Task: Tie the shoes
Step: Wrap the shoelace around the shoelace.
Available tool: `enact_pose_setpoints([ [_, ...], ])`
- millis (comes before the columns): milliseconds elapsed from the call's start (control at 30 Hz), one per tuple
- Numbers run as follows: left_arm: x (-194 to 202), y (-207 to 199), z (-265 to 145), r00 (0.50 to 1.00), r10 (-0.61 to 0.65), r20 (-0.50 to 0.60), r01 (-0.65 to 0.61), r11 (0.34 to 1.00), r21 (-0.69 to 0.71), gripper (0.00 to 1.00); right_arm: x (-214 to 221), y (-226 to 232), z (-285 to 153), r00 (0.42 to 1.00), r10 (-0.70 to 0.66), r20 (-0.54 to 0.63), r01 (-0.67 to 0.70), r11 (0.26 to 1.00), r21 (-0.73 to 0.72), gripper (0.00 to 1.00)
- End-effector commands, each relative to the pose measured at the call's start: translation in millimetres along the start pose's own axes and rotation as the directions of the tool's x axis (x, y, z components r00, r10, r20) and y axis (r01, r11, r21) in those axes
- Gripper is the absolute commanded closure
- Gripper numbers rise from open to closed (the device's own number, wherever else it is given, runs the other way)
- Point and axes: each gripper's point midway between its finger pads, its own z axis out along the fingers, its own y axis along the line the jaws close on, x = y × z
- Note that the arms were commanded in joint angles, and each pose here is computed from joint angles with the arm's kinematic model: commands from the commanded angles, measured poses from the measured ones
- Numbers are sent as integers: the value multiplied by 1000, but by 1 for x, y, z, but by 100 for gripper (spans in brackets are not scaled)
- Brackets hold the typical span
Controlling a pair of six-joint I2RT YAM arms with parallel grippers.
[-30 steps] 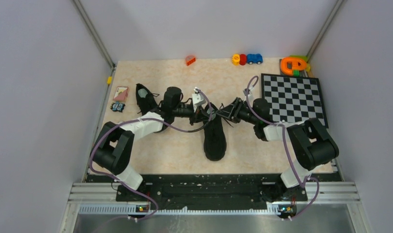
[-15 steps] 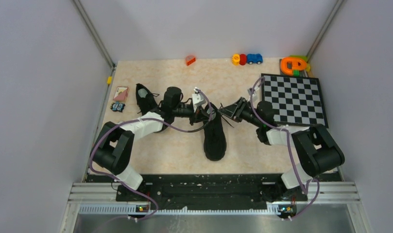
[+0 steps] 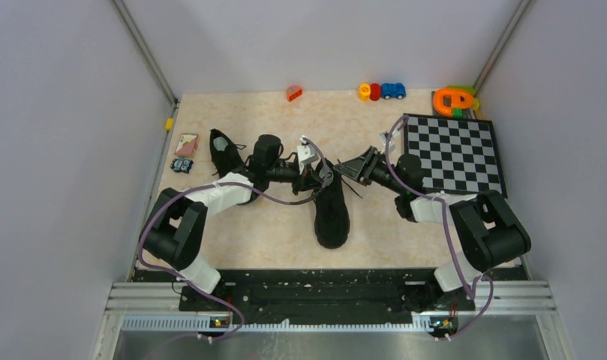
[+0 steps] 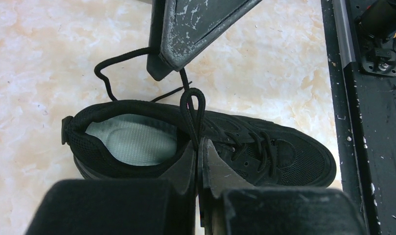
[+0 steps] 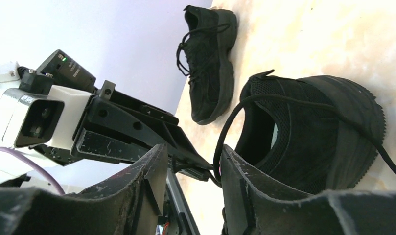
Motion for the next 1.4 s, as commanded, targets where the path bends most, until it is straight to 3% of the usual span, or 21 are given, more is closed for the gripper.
enact_pose_setpoints([
  [0,-26,4,-4,998,53,35,-52,999,-12,100,-8,33,11,997,-75,-2,74,989,-125,54],
  [433,-29,8,-2,999,28,28,-28,999,-18,100,2,25,22,990,-128,-62,120,985,-122,53],
  [967,-23,13,1,1000,-27,4,27,999,-27,100,9,39,21,982,-179,-60,157,953,-259,52],
  [1367,-27,14,7,999,-34,2,34,999,-5,100,11,32,30,980,-177,-94,155,966,-206,54],
])
